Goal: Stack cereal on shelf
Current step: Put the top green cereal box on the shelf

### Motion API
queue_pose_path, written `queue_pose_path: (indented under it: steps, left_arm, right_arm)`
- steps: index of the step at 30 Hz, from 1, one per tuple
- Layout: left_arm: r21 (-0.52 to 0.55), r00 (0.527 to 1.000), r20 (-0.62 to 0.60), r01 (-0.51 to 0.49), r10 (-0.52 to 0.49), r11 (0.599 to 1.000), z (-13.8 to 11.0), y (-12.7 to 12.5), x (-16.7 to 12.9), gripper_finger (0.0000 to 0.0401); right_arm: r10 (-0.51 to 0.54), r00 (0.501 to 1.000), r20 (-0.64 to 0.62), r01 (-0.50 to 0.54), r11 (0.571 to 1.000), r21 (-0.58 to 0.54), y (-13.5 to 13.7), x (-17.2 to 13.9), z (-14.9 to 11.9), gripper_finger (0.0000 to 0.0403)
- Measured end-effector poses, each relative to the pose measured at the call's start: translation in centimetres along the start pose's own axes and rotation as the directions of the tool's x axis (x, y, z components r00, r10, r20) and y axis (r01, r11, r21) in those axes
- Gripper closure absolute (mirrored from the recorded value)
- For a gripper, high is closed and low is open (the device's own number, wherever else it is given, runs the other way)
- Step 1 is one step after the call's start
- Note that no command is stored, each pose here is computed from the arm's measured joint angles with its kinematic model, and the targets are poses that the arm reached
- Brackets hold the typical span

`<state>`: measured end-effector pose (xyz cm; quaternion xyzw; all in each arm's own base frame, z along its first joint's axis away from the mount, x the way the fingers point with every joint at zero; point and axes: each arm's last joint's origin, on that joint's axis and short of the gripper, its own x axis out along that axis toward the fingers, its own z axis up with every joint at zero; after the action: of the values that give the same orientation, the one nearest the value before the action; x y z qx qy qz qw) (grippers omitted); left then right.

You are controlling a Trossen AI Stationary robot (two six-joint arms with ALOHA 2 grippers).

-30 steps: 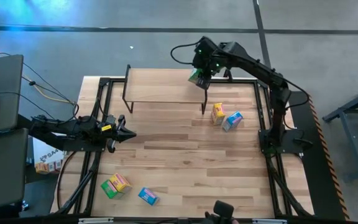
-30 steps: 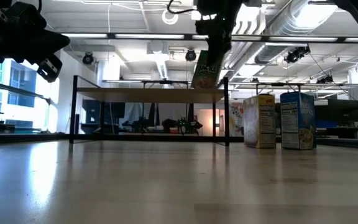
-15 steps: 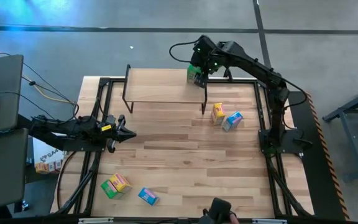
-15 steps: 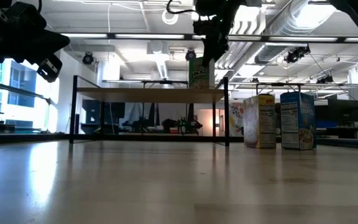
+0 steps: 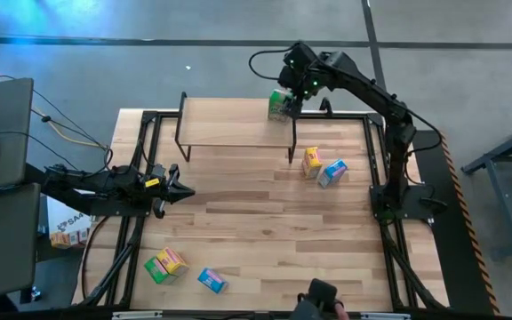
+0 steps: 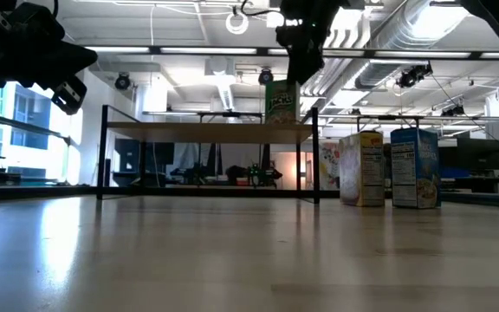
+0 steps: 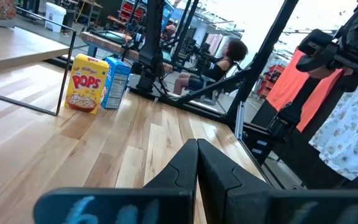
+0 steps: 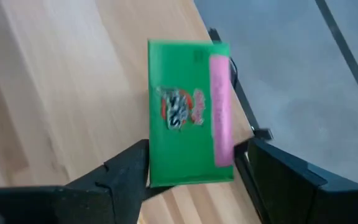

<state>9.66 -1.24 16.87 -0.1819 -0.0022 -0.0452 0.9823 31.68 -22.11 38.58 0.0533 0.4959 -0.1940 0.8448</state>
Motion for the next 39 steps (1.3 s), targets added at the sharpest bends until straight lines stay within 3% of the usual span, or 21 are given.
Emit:
queue_pose_path:
  steps: [10,15,18,22,25,27,30,34,36,39]
  left_arm:
    - [0.000,1.000,0.000,0.000,0.000,1.000,0.0,0.0,0.0,0.0400]
    - [0.000,1.000,0.000,0.000,0.000,1.000,0.0,0.0,0.0,0.0400]
    - [0.000,1.000,0.000,0.000,0.000,1.000,0.0,0.0,0.0,0.0400]
    - [0.000,1.000,0.000,0.000,0.000,1.000,0.0,0.0,0.0,0.0400]
    - [0.000,1.000,0.000,0.000,0.000,1.000,0.0,0.0,0.0,0.0400]
    - [0.000,1.000,0.000,0.000,0.000,1.000,0.0,0.0,0.0,0.0400]
    - [0.000,1.000,0.000,0.000,0.000,1.000,0.0,0.0,0.0,0.0400]
    - [0.000,1.000,0.000,0.000,0.000,1.000,0.0,0.0,0.0,0.0400]
    - [0.000,1.000,0.000,0.000,0.000,1.000,0.0,0.0,0.0,0.0400]
    - [0.000,1.000,0.000,0.000,0.000,1.000,0.0,0.0,0.0,0.0400]
  right_arm:
    - [-0.038,0.997,0.061,0.037,0.999,0.014,-0.9,-3.9,0.3,0.0153]
    - [0.068,0.996,0.059,-0.074,0.990,0.117,-0.8,-5.7,-1.2,0.0164]
    - [0.139,0.990,0.036,-0.143,0.974,0.178,0.1,-6.3,-2.8,0.0197]
    - [0.191,0.981,0.045,-0.196,0.944,0.268,2.2,-5.0,-5.4,0.0276]
    - [0.229,0.961,0.154,-0.270,0.890,0.367,3.9,-3.0,-7.7,0.0350]
    - [0.234,0.934,0.269,-0.336,0.831,0.443,5.0,-1.3,-9.0,0.0388]
    - [0.214,0.861,0.462,-0.465,0.699,0.543,6.2,1.2,-10.2,0.0386]
    - [0.127,0.797,0.591,-0.554,0.545,0.630,6.5,3.8,-11.1,0.0398]
    - [0.060,0.778,0.625,-0.568,0.492,0.660,6.1,4.3,-11.2,0.0399]
    - [-0.024,0.801,0.598,-0.519,0.468,0.715,5.4,4.7,-11.6,0.0401]
